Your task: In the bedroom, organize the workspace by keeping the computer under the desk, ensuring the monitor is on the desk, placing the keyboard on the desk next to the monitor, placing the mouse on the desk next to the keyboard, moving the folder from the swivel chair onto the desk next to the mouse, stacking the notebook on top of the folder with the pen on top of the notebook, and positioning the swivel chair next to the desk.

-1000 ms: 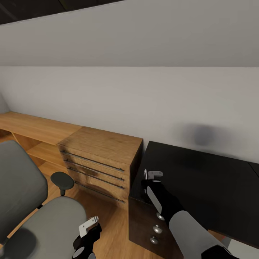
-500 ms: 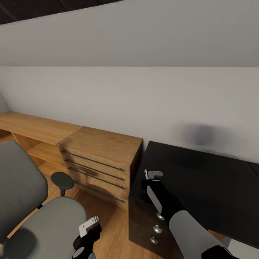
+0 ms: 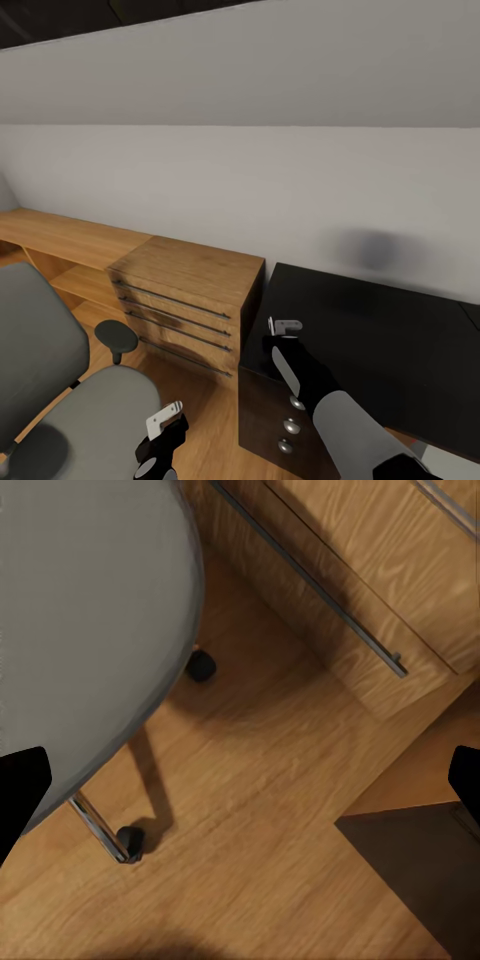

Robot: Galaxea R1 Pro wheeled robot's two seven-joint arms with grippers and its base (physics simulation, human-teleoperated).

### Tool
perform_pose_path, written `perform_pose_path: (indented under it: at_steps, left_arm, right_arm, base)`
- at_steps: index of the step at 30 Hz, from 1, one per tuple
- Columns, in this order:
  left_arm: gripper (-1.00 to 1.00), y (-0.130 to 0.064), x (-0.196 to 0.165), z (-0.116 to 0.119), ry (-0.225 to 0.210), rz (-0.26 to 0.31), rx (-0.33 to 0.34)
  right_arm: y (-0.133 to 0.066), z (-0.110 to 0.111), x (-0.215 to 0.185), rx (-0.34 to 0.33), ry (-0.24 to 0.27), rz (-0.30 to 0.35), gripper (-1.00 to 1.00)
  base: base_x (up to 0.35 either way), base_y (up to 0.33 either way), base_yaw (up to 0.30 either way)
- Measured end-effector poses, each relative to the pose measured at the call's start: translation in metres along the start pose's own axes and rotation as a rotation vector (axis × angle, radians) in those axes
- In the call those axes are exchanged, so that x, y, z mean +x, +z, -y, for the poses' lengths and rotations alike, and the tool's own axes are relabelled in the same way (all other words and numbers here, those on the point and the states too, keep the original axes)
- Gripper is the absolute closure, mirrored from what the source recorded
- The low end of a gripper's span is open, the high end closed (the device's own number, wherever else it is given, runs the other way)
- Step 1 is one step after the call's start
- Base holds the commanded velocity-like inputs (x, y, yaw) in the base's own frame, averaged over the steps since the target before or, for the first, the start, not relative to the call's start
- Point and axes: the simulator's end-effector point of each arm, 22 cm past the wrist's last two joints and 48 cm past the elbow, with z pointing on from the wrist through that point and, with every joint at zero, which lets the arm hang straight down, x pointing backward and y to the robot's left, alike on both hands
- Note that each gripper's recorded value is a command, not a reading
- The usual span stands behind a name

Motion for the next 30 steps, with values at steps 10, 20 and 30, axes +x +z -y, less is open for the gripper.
perform_pose_path:
  at_steps: [10,20,30]
  left_arm:
    - [-1.0,-0.012,-0.003,0.005,0.018,-0.013,0.006]
    - [-1.0,-0.025,-0.006,0.011,0.044,-0.021,0.015]
    - [-1.0,-0.044,0.013,0.027,0.123,-0.062,0.049]
  right_arm:
    - [-0.011,0.001,-0.009,-0.002,0.013,-0.006,1.0]
    - [-0.086,0.057,-0.14,0.005,0.147,0.262,1.0]
    - [-0.152,0.2,-0.143,0.1,0.53,0.302,1.0]
  base:
    - [-0.076,0.0,0.0]
    - [-0.333,0.0,0.0]
    - [-0.087,0.0,-0.092]
